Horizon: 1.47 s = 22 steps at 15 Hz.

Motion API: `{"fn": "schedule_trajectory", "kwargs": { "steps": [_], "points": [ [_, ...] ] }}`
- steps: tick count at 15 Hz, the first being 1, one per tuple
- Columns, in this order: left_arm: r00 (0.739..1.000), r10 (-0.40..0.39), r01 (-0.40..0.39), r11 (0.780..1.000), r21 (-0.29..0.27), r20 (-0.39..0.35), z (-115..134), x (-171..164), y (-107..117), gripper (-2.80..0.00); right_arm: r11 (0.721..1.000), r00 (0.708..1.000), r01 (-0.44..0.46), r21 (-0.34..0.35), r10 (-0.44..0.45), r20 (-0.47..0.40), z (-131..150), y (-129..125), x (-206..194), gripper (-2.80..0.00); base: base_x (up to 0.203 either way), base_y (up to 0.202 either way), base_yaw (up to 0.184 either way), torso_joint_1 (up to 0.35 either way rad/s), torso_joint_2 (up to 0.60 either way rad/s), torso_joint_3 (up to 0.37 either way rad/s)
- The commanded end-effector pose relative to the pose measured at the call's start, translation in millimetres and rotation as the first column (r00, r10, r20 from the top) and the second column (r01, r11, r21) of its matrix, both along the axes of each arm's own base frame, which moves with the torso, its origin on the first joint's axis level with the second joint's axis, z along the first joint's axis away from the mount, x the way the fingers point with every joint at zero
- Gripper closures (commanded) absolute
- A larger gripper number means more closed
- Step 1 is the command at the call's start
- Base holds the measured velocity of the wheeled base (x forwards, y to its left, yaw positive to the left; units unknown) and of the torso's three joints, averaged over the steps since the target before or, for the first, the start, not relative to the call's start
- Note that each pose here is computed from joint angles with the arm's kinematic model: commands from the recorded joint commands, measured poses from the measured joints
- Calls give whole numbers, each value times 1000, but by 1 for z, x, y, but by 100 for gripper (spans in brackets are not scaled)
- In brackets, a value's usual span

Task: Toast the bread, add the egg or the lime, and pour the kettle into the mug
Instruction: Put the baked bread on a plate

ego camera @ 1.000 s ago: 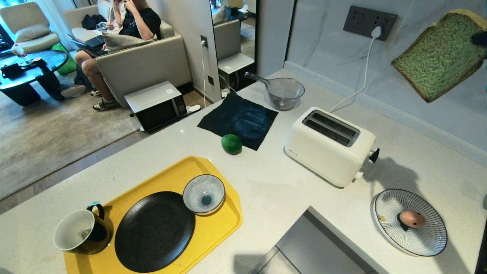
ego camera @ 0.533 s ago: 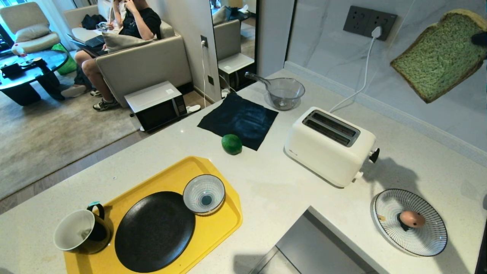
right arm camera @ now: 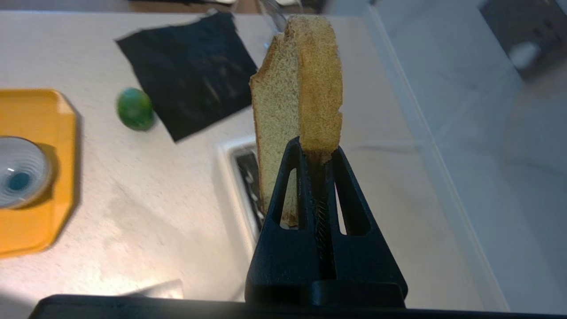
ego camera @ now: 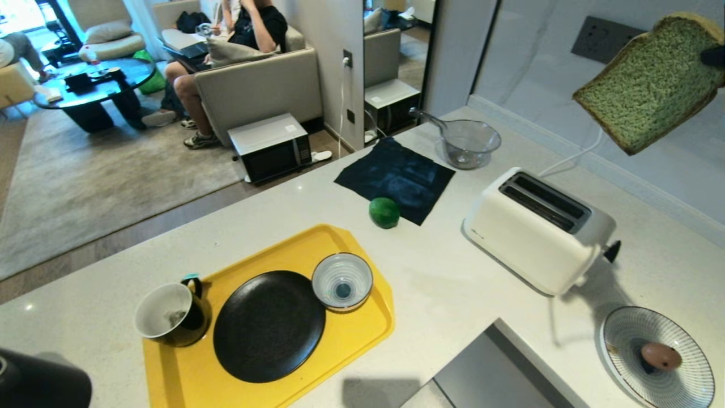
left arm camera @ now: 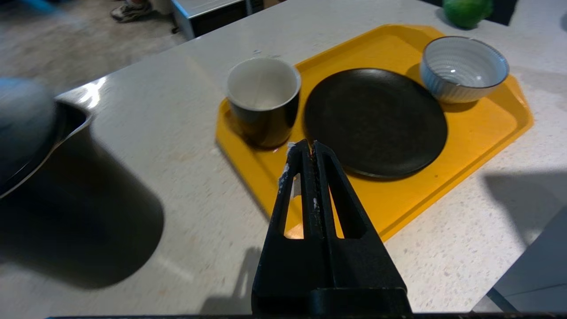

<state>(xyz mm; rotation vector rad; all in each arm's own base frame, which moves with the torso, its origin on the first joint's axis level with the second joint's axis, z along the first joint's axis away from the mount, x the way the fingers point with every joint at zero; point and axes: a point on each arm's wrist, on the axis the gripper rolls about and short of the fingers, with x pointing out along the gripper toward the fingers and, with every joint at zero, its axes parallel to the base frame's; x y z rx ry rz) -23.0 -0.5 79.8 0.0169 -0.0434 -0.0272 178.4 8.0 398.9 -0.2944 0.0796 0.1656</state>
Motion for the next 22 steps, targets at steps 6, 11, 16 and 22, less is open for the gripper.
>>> {"fn": "schedule_trajectory", "kwargs": {
  "steps": [6,11,16,22],
  "points": [
    [1000,1,-1,1000,0,-16,-5,1,0,0,1000,1000,-1,-2,1,-6,-2,0,-2,0,-1,-9,173,3,1,4],
    [1000,1,-1,1000,0,-16,-5,1,0,0,1000,1000,-1,-1,0,-27,-8,0,-1,0,0,-10,171,0,2,5],
    [1000,0,0,1000,0,-16,-5,1,0,0,1000,999,-9,10,10,-49,-13,0,-2,0,0,-2,46,0,0,1],
    [1000,0,0,1000,0,-16,-5,1,0,0,982,975,-178,60,184,-127,-41,5,-21,0,0,0,0,0,0,0]
  ]
}}
